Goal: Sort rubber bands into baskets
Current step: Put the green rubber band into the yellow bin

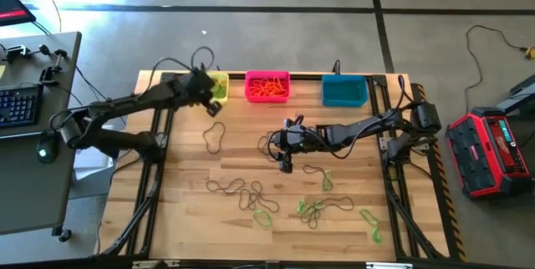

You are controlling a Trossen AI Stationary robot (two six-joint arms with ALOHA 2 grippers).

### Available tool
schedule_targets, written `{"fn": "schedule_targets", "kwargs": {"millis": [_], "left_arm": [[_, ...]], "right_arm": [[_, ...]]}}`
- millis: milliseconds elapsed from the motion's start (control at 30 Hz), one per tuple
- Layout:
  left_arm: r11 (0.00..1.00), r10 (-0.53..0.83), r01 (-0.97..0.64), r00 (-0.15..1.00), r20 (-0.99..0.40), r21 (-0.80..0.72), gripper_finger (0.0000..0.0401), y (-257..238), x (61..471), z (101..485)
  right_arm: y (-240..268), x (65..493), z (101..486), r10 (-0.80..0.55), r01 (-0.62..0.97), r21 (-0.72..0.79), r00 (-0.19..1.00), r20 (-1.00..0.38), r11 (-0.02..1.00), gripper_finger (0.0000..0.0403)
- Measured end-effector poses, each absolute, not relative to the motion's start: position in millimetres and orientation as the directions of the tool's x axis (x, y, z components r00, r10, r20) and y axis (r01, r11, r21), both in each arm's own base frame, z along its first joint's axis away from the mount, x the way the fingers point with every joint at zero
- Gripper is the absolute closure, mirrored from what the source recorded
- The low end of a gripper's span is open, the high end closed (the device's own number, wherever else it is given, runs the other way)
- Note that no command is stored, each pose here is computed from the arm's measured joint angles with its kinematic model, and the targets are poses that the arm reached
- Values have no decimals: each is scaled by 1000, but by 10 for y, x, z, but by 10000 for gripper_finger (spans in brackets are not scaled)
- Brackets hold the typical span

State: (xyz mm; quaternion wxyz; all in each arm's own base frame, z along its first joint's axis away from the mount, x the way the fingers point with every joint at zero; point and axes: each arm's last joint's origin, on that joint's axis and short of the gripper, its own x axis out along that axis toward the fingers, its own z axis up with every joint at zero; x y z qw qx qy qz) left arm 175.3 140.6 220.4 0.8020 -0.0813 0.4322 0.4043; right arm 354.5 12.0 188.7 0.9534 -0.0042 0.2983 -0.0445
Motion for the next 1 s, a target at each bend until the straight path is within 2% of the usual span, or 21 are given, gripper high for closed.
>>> {"fn": "schedule_targets", "kwargs": {"millis": [133,200,300,500,633,833,900,1000], "left_arm": [[616,588,-756,257,-767,220,400,1666,1623,2143],[611,570,-766,252,-782,199,401,1763,1590,2083],[604,553,-775,240,-798,186,400,1878,1570,1987],[602,540,-770,200,-817,210,383,2028,1565,1821],[589,547,-777,182,-817,221,352,2052,1567,1791],[582,607,-785,244,-756,214,294,2047,1580,1941],[595,618,-780,292,-730,192,280,2011,1595,2008],[649,632,-747,425,-648,142,269,1878,1632,2064]], "right_arm": [[90,3545,1889,-139,123,-66,814,-564,990,211],[69,3545,1890,-158,153,-55,812,-562,987,225],[33,3546,1891,-171,196,-17,810,-560,981,270],[-12,3540,1894,-183,219,-3,806,-564,976,388],[-12,3490,1952,-183,224,0,796,-578,975,386],[-22,3374,2107,-205,240,-19,783,-587,971,400],[-1,3328,2140,-213,251,-22,770,-601,968,400],[73,3255,2138,-206,241,-35,734,-647,970,402]]}}
